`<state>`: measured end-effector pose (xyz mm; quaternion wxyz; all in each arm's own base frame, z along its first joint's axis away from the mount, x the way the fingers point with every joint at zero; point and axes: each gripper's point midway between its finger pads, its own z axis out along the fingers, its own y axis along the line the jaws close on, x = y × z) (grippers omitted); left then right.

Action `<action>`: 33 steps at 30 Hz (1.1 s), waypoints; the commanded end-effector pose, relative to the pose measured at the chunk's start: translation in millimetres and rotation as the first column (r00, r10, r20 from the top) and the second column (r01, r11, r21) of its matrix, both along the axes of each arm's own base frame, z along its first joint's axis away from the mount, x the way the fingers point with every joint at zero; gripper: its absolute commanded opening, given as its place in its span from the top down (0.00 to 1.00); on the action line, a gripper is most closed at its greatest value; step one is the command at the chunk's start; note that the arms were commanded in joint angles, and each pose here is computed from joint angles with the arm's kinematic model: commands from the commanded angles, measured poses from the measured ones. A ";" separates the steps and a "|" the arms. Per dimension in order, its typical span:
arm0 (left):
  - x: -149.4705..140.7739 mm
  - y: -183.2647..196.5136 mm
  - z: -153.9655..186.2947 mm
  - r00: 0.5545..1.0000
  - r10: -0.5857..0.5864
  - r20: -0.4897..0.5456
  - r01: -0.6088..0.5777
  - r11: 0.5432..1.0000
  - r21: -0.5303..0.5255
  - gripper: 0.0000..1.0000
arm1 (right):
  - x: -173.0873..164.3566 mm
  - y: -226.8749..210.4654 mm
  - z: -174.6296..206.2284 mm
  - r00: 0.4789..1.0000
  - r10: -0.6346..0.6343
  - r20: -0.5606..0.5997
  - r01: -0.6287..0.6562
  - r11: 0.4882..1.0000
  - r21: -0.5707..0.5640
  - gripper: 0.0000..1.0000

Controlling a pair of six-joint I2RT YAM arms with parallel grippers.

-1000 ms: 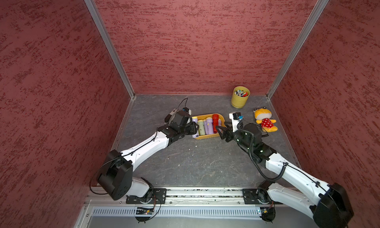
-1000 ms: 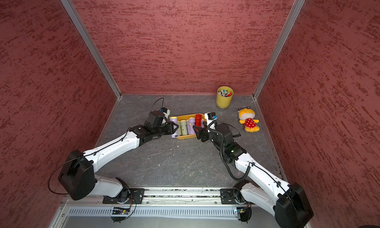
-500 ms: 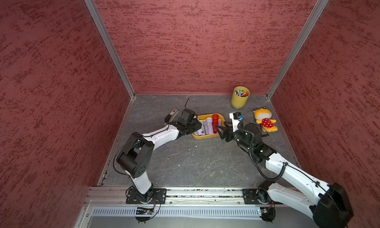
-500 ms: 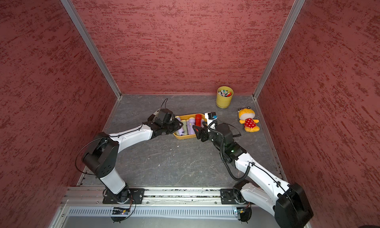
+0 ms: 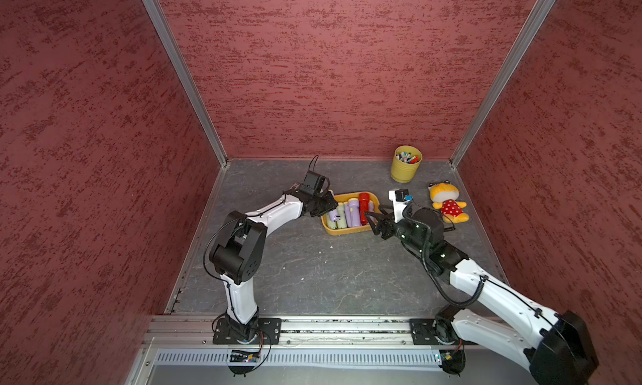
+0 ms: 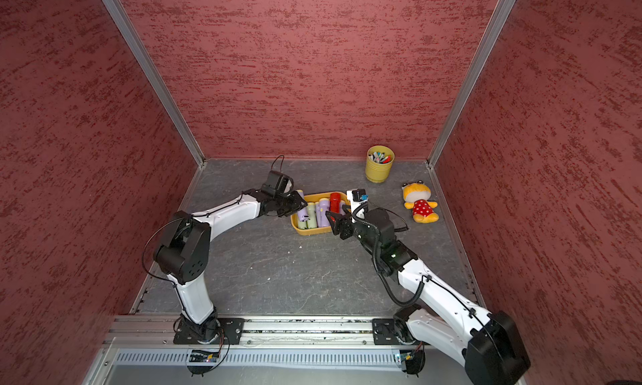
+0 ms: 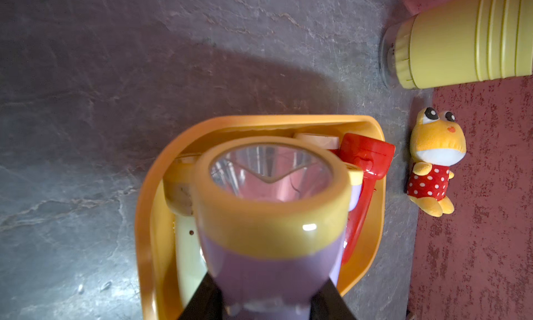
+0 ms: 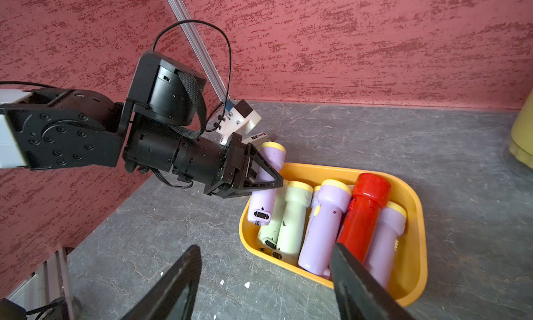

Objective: Put the flashlights into the storage boxes
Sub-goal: Place the flashlight at the storage box.

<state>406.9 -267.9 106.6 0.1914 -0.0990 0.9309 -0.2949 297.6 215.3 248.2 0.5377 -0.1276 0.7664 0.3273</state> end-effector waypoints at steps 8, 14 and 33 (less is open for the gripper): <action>-14.8 -0.4 -14.1 0.996 -0.073 -0.052 0.076 0.996 0.055 0.82 | 0.7 -2.6 8.3 1.000 -0.010 0.020 0.009 1.000 0.024 0.28; -14.1 3.8 -22.5 0.995 -0.064 -0.070 0.069 0.995 0.070 0.76 | 1.1 -3.0 8.3 1.000 -0.013 0.023 0.012 1.000 0.024 0.28; -16.0 29.3 59.1 0.985 -0.057 0.166 0.020 0.976 0.217 0.26 | 17.2 -33.4 10.5 0.985 -0.151 0.086 0.157 0.985 -0.075 0.22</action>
